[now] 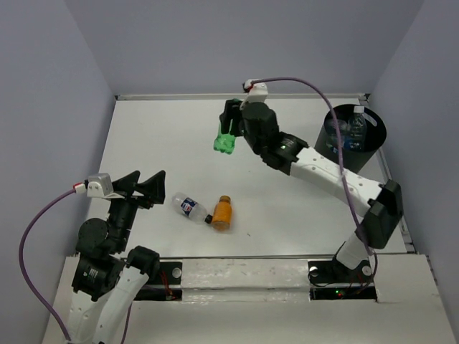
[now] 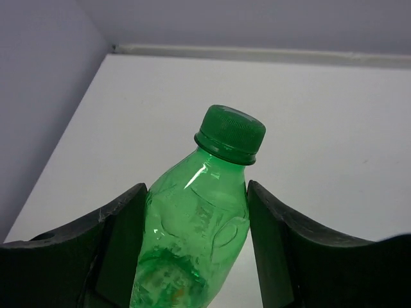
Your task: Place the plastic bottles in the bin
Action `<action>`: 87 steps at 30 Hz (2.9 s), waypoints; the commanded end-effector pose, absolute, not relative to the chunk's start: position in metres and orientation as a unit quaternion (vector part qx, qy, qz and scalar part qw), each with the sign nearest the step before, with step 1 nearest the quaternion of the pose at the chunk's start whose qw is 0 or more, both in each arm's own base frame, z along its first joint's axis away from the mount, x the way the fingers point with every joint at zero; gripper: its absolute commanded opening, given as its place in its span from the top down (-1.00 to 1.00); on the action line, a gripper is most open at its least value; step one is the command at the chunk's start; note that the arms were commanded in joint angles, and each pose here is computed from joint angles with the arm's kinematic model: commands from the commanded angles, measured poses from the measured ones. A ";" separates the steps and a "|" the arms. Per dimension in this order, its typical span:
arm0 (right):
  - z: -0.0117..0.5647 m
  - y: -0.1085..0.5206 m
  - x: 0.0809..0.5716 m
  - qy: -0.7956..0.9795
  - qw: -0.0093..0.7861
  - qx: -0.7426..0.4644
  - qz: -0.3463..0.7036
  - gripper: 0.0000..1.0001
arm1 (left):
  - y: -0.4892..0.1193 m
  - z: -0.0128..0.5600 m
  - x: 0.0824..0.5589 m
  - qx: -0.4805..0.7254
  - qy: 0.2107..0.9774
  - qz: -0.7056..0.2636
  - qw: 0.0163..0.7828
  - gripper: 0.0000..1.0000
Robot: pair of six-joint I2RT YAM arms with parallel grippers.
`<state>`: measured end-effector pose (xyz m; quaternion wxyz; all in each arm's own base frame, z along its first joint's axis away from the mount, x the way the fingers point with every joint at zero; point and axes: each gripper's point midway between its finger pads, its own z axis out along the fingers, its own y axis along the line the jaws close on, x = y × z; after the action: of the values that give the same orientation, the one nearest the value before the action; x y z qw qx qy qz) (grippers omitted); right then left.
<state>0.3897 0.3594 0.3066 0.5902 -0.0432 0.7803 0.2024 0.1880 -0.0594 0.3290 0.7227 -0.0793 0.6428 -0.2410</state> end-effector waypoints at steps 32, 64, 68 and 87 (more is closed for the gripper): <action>0.366 -0.116 0.374 0.666 0.610 0.232 -0.362 -0.80 | -0.062 0.369 0.152 -0.049 0.571 -0.302 0.761 -0.98; 0.157 0.442 0.222 0.792 0.369 -0.385 0.296 -0.60 | -0.011 0.357 0.200 -0.173 0.623 -0.139 0.750 -0.98; 0.130 0.476 0.219 0.790 0.331 -0.414 0.309 -0.77 | 0.003 0.365 0.193 -0.202 0.605 -0.127 0.759 -0.98; 0.068 0.561 0.244 0.812 0.317 -0.394 0.293 -0.06 | -0.008 0.351 0.199 -0.174 0.617 -0.132 0.756 -0.98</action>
<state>0.2361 0.5355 0.0385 0.2893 -0.4252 0.8161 0.2636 0.1968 -0.0104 0.3422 0.7430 -0.1745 0.6313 -0.1376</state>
